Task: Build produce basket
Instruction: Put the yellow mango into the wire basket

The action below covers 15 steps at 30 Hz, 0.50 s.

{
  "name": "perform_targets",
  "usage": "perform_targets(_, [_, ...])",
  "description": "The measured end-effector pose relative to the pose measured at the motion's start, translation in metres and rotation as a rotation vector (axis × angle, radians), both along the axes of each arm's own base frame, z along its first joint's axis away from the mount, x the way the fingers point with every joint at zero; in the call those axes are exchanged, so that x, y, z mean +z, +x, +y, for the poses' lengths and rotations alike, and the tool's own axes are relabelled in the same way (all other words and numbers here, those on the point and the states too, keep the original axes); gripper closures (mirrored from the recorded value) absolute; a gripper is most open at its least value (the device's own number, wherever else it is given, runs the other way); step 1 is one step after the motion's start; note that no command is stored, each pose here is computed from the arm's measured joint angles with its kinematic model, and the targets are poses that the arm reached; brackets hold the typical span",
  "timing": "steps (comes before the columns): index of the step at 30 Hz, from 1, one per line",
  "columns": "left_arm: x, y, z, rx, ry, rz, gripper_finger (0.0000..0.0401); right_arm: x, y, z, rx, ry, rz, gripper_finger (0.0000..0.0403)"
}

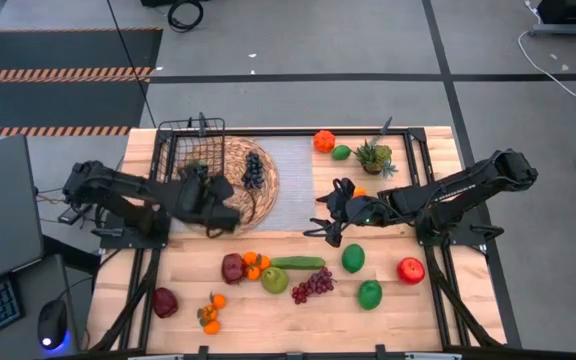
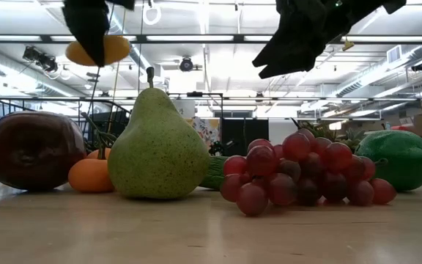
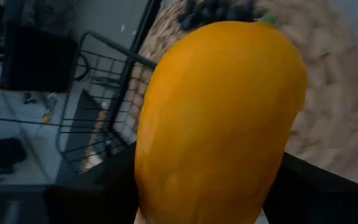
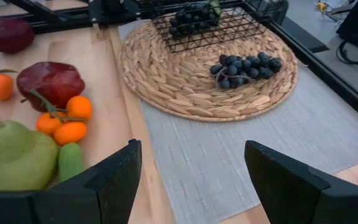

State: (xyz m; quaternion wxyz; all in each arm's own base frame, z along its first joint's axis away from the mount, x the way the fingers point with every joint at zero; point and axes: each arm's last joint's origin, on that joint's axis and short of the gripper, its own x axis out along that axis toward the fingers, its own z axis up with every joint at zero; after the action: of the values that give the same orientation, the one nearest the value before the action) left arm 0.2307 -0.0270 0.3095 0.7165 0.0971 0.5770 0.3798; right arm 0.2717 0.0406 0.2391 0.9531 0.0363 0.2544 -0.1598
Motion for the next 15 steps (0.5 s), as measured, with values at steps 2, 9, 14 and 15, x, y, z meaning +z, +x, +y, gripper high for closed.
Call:
perform_targets(2, [0.0, 0.001, 0.014, 0.012, 0.002, 0.042, 0.0138, 0.0, -0.001, 0.002, -0.009, -0.008, 0.002, 0.0115])
perform_targets(9, [0.0, -0.001, 0.064, 0.116, -0.01, 0.14, 0.0138, -0.005, -0.007, 0.01, -0.044, 0.013, 0.043, 0.0115])
perform_targets(14, [0.0, -0.008, 0.094, 0.222, -0.023, 0.16, 0.0131, -0.007, -0.011, 0.021, -0.056, 0.021, 0.049, 0.0115])
perform_targets(15, [0.0, -0.009, 0.098, 0.242, -0.032, 0.16, 0.0131, -0.007, -0.012, 0.024, -0.059, 0.02, 0.047, 0.0115])
